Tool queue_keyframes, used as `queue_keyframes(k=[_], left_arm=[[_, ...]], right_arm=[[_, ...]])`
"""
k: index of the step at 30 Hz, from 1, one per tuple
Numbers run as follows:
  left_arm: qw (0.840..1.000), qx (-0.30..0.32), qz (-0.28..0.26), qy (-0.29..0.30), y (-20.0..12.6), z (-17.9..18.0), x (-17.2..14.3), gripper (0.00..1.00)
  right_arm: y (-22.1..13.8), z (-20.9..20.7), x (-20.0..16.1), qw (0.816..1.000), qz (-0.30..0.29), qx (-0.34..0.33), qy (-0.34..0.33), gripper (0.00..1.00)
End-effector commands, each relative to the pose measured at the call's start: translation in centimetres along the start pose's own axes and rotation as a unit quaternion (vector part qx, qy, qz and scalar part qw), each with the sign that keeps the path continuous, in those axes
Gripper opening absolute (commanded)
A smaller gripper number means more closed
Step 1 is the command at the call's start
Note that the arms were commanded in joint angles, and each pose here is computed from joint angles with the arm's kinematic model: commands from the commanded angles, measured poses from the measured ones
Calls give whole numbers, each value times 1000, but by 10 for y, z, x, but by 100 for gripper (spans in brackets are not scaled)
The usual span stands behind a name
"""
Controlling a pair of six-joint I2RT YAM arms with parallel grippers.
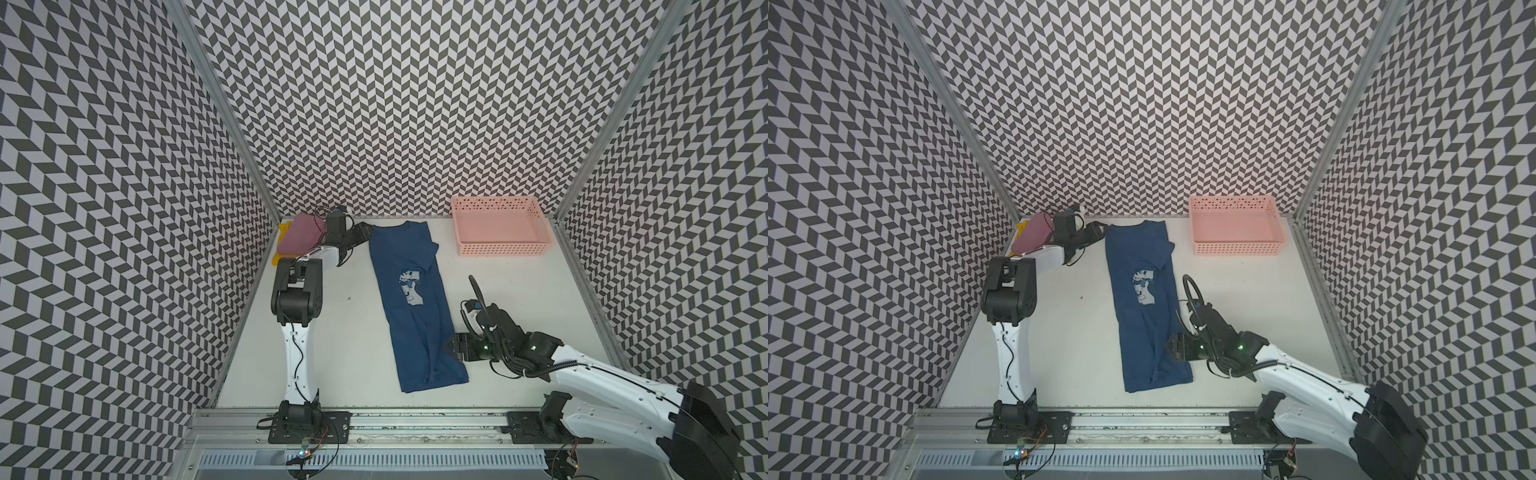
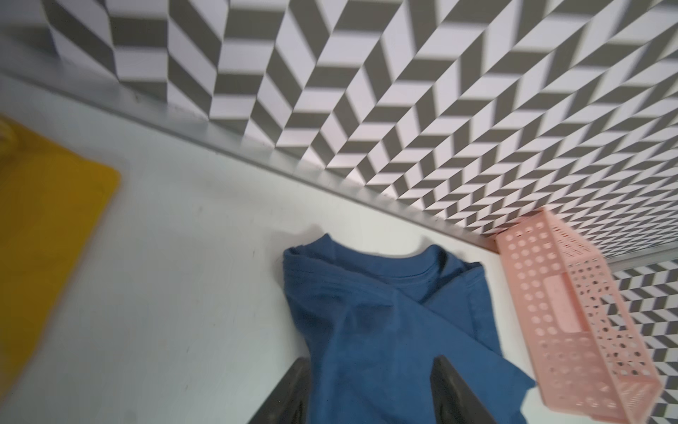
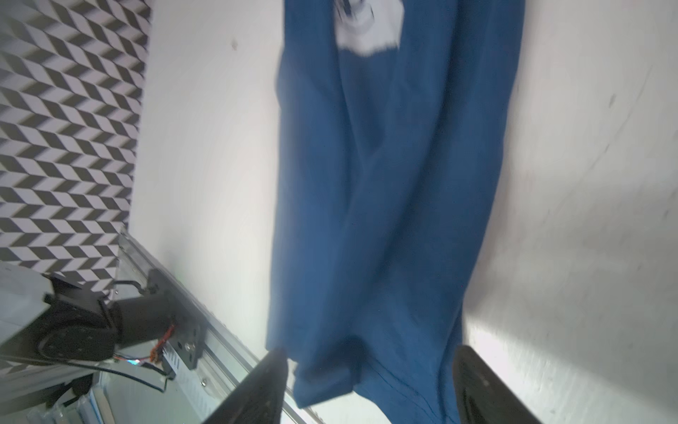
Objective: Fold and stack t-shirts
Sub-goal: Smooth out the T-shirt at the center of the board.
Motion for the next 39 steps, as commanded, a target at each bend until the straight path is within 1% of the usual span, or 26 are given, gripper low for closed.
queue_keyframes(k=[1, 3, 4, 7, 10, 12, 14, 18, 21, 25, 32, 35, 37, 39], left_arm=[[999, -46, -22, 18, -52, -56, 1, 56], [999, -37, -15, 28, -75, -59, -26, 56], [999, -24, -6, 27, -84, -53, -44, 56], [1000, -11, 19, 17, -109, -41, -95, 55], [999, -17, 34, 7, -132, -40, -136, 54], [999, 1, 43, 11, -142, -37, -154, 54], [998, 10, 50, 20, -153, -34, -164, 54], [998, 36, 51, 28, -175, -22, -174, 54], [997, 37, 59, 27, -187, -18, -183, 53], [996, 50, 65, 25, -199, -13, -192, 53], [994, 66, 88, 17, -213, -5, -214, 53], [991, 67, 113, 18, -215, -3, -229, 53], [989, 67, 132, 19, -215, -3, -242, 53], [986, 64, 155, 23, -215, -3, -257, 53]], right_arm=[[-2, -2, 31, 997, -50, -33, -37, 75], [9, -1, 37, 997, -41, -36, -53, 75], [16, 1, 40, 997, -34, -33, -61, 74], [38, 3, 49, 997, -12, -13, -73, 74], [58, 2, 53, 997, 4, 12, -71, 71], [64, 0, 54, 997, 6, 15, -72, 70], [67, -4, 51, 997, 7, 14, -70, 70], [75, -8, 44, 997, 18, 20, -70, 69], [83, -9, 41, 997, 28, 27, -70, 67], [93, -5, 41, 996, 35, 45, -68, 65], [105, -14, 37, 996, 50, 27, -75, 65], [116, -8, 36, 994, 62, 55, -74, 64], [126, 0, 38, 991, 65, 89, -72, 62], [132, 9, 45, 990, 62, 102, -78, 60]])
Point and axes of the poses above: each gripper's point midway between its finger pads, its own y axis out along the fingers, its own z axis along the line the jaws close on, x = y × z, the point moved 4 cm from there along -y, back along the fingers, and after that the axes turned 13 degrees about -y, right-handed, at the moved point
